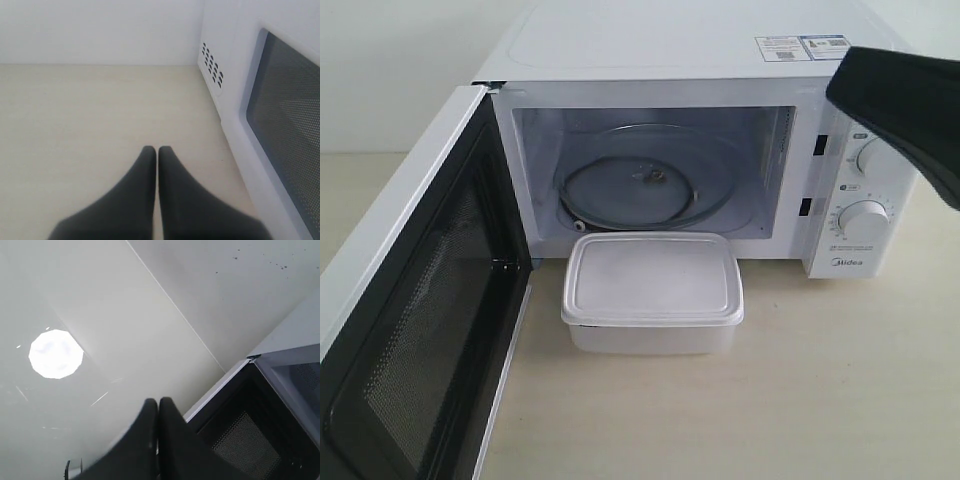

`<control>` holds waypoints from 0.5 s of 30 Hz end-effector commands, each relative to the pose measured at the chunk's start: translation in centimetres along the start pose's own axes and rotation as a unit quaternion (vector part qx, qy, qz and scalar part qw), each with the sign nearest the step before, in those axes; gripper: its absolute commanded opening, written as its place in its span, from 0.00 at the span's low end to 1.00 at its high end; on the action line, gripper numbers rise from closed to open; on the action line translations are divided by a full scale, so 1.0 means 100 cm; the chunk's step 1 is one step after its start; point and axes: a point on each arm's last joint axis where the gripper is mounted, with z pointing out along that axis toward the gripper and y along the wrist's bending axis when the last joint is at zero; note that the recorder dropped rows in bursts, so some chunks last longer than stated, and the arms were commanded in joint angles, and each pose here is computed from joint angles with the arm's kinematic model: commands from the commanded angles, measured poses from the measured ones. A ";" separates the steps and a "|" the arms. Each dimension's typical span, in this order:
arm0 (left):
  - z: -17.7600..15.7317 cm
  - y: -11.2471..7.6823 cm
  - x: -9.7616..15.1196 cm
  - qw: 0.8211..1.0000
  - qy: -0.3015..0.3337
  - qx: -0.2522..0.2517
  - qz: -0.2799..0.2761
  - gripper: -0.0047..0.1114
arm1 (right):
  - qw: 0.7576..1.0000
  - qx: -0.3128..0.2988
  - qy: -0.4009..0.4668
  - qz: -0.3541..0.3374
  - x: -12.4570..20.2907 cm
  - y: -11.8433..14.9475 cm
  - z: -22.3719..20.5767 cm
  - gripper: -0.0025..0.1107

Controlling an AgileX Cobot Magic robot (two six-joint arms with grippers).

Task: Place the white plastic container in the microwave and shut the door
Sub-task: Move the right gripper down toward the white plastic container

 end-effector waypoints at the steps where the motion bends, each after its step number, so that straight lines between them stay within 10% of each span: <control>1: 0.000 0.000 0.001 1.000 0.001 -0.001 -0.001 0.07 | 1.000 0.021 -0.006 0.002 -0.002 -0.003 0.000 0.02; 15: 0.000 0.000 0.001 1.000 0.001 -0.001 -0.001 0.07 | 0.958 0.260 -0.007 0.119 0.010 -0.048 -0.015 0.02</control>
